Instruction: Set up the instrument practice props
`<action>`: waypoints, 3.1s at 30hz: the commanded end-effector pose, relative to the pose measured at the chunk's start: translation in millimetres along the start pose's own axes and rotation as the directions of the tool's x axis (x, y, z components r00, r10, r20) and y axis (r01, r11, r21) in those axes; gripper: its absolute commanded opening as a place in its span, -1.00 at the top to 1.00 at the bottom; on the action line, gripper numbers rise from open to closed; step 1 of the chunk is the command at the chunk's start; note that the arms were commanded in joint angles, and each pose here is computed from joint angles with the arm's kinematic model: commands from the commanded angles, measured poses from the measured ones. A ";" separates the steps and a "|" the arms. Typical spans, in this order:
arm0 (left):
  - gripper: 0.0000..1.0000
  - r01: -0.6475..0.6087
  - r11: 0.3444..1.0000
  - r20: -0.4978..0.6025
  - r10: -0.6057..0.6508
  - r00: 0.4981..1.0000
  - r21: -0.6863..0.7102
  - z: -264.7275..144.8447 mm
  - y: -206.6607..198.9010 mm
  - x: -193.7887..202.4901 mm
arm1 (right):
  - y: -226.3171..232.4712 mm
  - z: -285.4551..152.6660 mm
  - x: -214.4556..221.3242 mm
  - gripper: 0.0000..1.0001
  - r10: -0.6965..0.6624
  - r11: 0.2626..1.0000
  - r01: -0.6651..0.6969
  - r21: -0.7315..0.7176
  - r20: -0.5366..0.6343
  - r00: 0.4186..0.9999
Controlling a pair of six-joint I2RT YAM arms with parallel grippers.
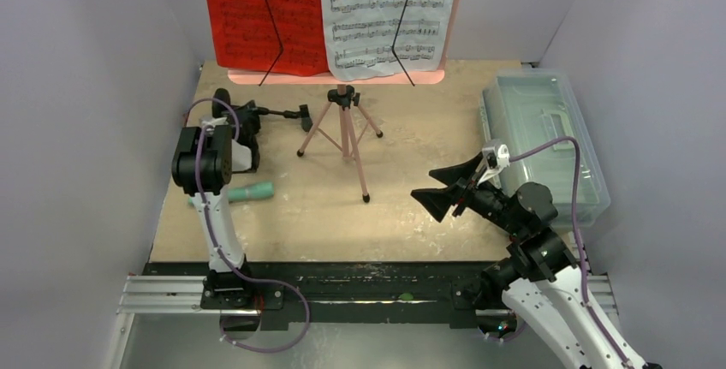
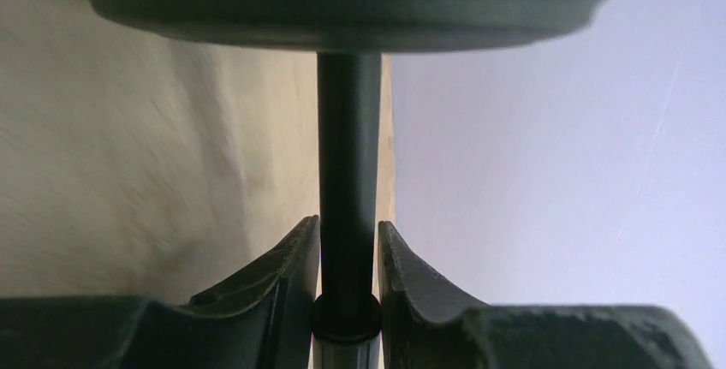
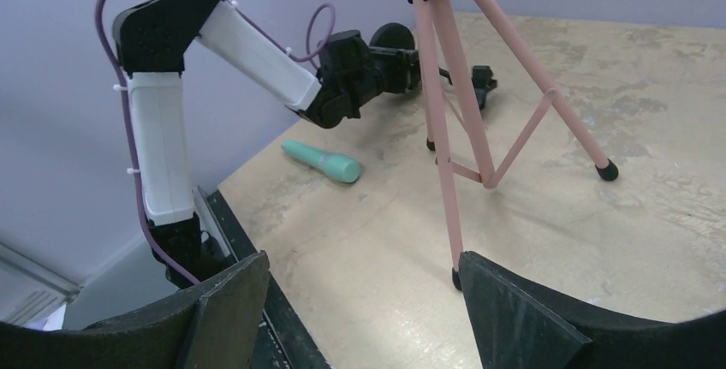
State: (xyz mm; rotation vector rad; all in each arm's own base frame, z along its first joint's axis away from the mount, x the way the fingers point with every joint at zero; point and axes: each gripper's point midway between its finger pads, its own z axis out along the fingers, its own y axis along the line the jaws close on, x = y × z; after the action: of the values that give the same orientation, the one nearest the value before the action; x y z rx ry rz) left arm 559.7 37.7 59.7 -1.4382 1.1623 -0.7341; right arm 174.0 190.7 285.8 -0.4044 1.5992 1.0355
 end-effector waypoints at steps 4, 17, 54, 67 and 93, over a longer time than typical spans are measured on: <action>1.00 0.011 0.983 0.139 -0.037 0.990 0.182 -54.6 -131.9 -106.3 | 2.9 8.2 -14.4 -0.70 -0.003 1.000 0.003 -0.012 0.028 1.000; 1.00 -0.314 0.868 -0.030 0.328 0.944 -0.385 -200.0 -77.5 -112.6 | -2.6 22.7 -7.0 -0.69 0.046 0.999 -0.046 -0.022 0.005 0.999; 1.00 -0.544 0.746 -0.824 -0.012 0.566 -0.385 -391.8 10.6 117.7 | 48.0 99.0 63.9 -0.63 -0.011 0.989 -0.016 -0.144 -0.185 0.983; -0.27 -0.540 0.765 -0.809 0.043 0.586 -0.351 -379.3 13.5 122.4 | 95.1 105.7 52.0 -0.73 -0.155 0.949 0.125 -0.290 -0.080 0.985; -1.00 -0.701 0.444 -0.334 0.653 0.680 -0.559 -275.4 -3.9 -117.8 | 80.5 92.2 66.2 -0.76 -0.135 0.963 0.109 -0.246 -0.094 0.986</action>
State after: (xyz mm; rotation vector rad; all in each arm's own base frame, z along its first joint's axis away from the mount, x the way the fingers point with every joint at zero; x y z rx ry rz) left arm 284.8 -21.1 120.3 -1.3411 2.1341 -0.1287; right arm 149.9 331.2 259.3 -0.7388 1.5397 1.1580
